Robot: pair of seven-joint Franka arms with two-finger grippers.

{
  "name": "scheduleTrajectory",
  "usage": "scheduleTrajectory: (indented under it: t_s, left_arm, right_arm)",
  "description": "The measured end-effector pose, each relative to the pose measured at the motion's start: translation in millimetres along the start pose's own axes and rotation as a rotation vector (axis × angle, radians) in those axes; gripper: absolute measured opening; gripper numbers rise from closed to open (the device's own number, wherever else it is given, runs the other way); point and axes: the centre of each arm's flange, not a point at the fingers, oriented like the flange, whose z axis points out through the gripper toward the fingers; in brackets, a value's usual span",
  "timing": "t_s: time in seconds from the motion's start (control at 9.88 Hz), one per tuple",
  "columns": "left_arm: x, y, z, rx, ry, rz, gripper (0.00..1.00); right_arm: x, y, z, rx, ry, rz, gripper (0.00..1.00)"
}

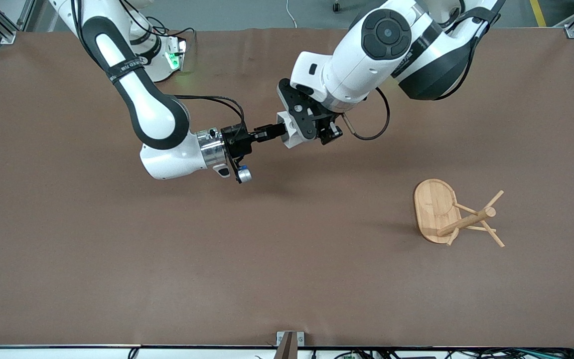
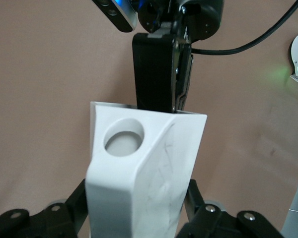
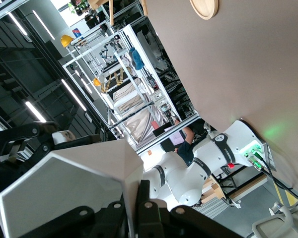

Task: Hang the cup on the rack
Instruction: 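Open the right gripper and withdraw it while the left gripper carries the cup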

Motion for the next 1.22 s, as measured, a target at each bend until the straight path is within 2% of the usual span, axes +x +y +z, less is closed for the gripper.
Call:
scheduleTrajectory:
  t_s: [0.2, 0.41, 0.61, 0.71, 0.81, 1.01, 1.22]
  left_arm:
    - [-1, -1, 0, 0.0, 0.0, -0.004, 0.79]
    - [-3, -7, 4, 0.001, -0.008, -0.013, 0.79]
    - [-5, -9, 7, 0.0, -0.014, -0.018, 0.79]
    - [-5, -10, 7, 0.0, -0.014, -0.023, 0.79]
    - [-6, -12, 7, 0.001, -0.015, -0.052, 0.79]
    - [-8, -19, 6, 0.017, -0.017, -0.182, 0.79]
    - [-12, -31, 4, 0.083, -0.021, -0.387, 0.79]
  right_arm:
    - [-2, -4, 0, 0.006, -0.013, 0.026, 0.18]
    - [-2, -13, -13, -0.001, -0.006, 0.018, 0.48]
    - [8, -15, -69, -0.093, 0.061, 0.024, 0.76]
    - [13, -14, -105, -0.177, 0.11, 0.04, 0.9]
    - [14, -17, -145, -0.291, 0.179, 0.053, 1.0]
    - [0, -23, -225, -0.6, 0.322, 0.041, 1.0]
    - [-19, -22, -298, -0.922, 0.455, 0.028, 1.0]
